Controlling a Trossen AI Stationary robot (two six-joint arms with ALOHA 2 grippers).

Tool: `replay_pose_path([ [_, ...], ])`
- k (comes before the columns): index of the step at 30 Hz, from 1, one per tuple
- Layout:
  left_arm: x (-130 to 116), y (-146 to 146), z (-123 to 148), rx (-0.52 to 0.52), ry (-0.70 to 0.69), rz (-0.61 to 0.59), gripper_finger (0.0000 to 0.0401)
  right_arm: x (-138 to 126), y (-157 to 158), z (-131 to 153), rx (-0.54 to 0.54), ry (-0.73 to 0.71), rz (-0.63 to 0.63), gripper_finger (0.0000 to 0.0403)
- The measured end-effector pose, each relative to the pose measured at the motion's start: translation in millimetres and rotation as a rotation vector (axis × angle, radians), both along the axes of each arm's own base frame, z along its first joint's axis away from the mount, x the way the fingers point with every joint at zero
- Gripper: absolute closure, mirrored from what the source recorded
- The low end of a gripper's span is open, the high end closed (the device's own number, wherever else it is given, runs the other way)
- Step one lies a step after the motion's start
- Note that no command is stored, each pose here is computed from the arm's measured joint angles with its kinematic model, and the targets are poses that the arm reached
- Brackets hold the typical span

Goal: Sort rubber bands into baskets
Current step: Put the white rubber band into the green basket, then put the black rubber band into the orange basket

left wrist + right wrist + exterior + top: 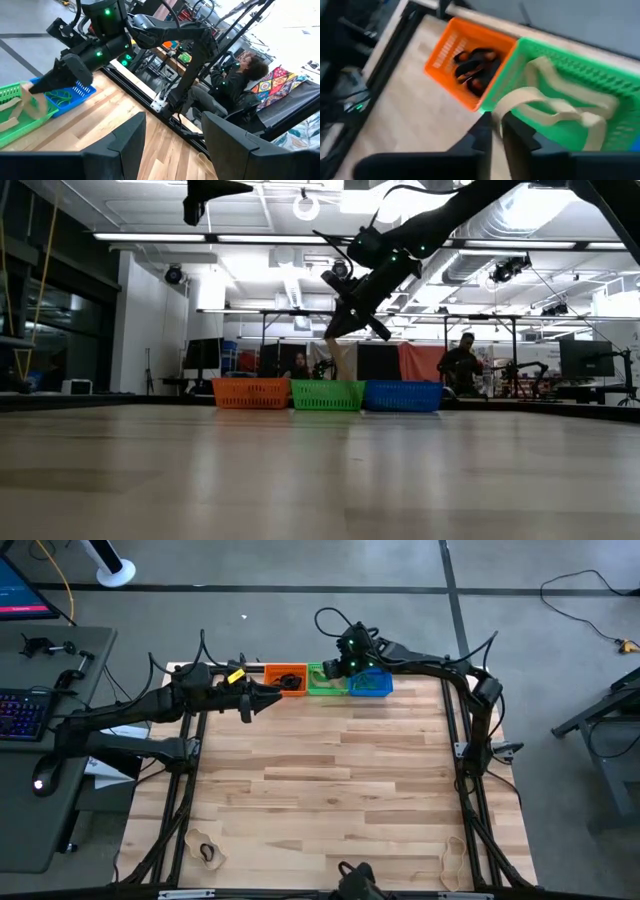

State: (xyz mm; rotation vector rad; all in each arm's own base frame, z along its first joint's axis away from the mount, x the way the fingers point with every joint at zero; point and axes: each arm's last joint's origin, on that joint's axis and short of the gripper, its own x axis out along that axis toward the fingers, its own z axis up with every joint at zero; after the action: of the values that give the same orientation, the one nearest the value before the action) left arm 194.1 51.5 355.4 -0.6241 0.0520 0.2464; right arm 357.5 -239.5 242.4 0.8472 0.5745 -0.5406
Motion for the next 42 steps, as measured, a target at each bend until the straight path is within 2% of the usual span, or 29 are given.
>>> replay_pose_path([
  [9, -0.1, 0.0, -0.5, 0.002, 0.006, 0.000, 0.0215, 1.0, 2.0, 0.4, -0.019, 0.000, 0.051, 0.0206],
  [12, -0.3, -0.4, -3.0, -0.004, 0.031, -0.011, 0.0215, -5.3, -2.2, 7.2, -0.029, -0.010, 0.041, 0.0180],
  [14, -1.0, -2.9, -8.4, -0.036, 0.088, -0.062, 0.0215, -12.0, -3.9, 19.2, -0.052, -0.033, 0.036, 0.0175],
  [18, -3.8, -25.4, -26.0, -0.175, 0.404, -0.235, 0.0215, -27.7, -1.0, 47.5, -0.116, -0.071, 0.066, 0.0175],
  [21, -6.6, -56.9, -48.8, -0.269, 0.714, -0.346, 0.0215, -36.4, 4.5, 61.6, -0.158, -0.067, 0.093, 0.0175],
  [23, -9.7, -84.8, -61.2, -0.292, 0.883, -0.442, 0.0215, -40.1, 7.6, 66.5, -0.181, -0.057, 0.115, 0.0175],
  [26, -18.0, -129.4, -79.2, -0.253, 1.120, -0.567, 0.0215, -43.3, 10.2, 66.3, -0.183, -0.024, 0.139, 0.0176],
  [29, -28.5, -172.2, -94.4, -0.184, 1.260, -0.651, 0.0215, -45.1, 11.5, 62.8, -0.181, 0.015, 0.164, 0.0176],
  [31, -36.6, -195.6, -103.3, -0.160, 1.319, -0.663, 0.0215, -46.1, 12.2, 61.3, -0.183, 0.035, 0.178, 0.0176],
  [33, -46.3, -214.1, -112.7, -0.141, 1.381, -0.626, 0.0215, -46.8, 12.7, 59.9, -0.186, 0.053, 0.188, 0.0176],
  [37, -65.7, -245.2, -129.5, -0.013, 1.398, -0.583, 0.0215, -46.9, 12.7, 59.6, -0.200, 0.060, 0.203, 0.0176],
  [40, -75.0, -265.2, -141.6, 0.091, 1.377, -0.653, 0.0215, -46.8, 12.6, 59.5, -0.207, 0.062, 0.208, 0.0176],
  [42, -78.3, -274.6, -148.0, 0.114, 1.373, -0.690, 0.0215, -46.9, 12.6, 59.4, -0.207, 0.062, 0.208, 0.0176],
])
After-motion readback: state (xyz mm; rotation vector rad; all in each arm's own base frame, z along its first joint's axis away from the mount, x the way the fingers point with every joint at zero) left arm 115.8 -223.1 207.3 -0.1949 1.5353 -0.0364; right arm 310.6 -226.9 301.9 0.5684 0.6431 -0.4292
